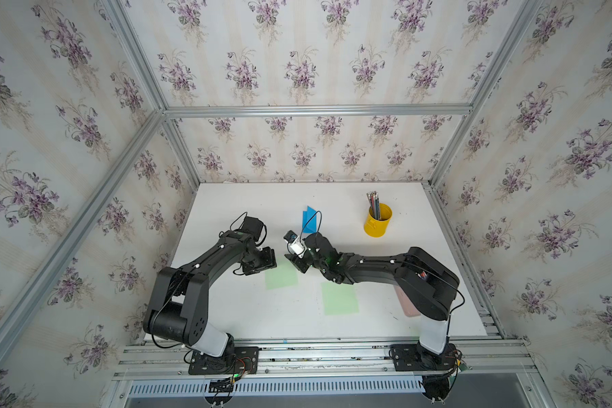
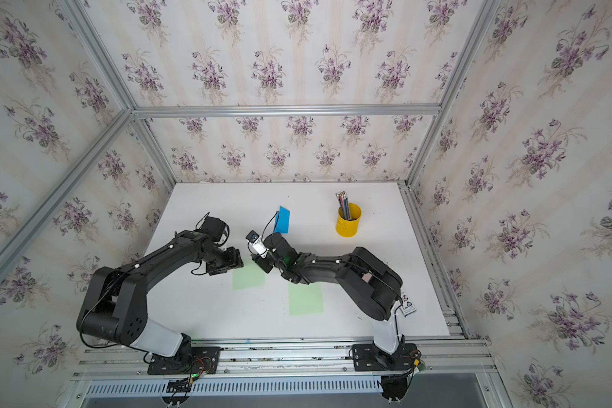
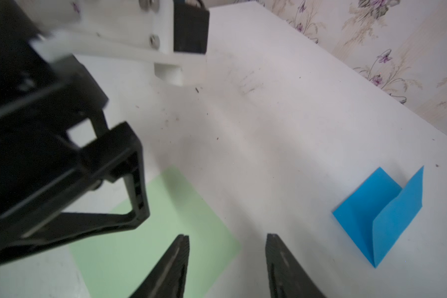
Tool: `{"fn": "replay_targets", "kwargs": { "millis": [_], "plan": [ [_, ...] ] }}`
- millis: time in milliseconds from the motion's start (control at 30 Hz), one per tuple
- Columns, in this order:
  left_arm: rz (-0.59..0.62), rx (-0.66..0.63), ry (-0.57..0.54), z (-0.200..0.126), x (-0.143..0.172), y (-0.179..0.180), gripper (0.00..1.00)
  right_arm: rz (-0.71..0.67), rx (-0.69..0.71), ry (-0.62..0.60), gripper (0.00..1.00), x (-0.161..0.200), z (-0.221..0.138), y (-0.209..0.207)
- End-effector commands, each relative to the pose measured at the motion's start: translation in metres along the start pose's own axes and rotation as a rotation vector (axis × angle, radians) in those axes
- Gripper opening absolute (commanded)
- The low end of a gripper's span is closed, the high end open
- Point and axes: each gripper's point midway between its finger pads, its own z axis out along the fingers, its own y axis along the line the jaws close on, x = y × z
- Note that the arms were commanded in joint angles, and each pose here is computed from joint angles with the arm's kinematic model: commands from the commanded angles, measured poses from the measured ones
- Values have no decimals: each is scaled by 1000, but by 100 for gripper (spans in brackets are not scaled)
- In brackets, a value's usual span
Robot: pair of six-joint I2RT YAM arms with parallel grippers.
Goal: Fold the square paper along the opposite sides
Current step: Move the paper at the center of the board, then pick up the paper from the center of the board.
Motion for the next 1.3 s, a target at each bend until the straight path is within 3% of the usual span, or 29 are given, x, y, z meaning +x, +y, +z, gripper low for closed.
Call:
{"fn": "replay_targets", "kwargs": {
  "millis": [0, 233, 433, 733, 867, 967, 1133, 1267],
  "plan": [
    [43, 11, -1, 3, -11, -6, 70, 197, -148, 43, 52, 10, -12, 13],
    [38, 8, 75, 20, -1, -4, 74, 285, -259, 178, 55, 69, -20, 40],
    [28, 21, 121, 37, 15, -3, 79, 219, -327, 269, 56, 101, -9, 71],
    [30, 20, 163, 57, 23, -6, 77, 178, -375, 276, 55, 102, 8, 87],
    [30, 10, 163, 56, 23, -4, 70, 170, -377, 277, 55, 99, 14, 88],
    [33, -7, 168, 57, 25, 0, 59, 168, -372, 280, 55, 100, 15, 87],
    [40, -21, 176, 57, 26, 2, 33, 169, -348, 286, 55, 100, 13, 82],
    [55, -8, 142, 49, 18, -4, 28, 184, -320, 254, 55, 79, 5, 67]
  ]
}}
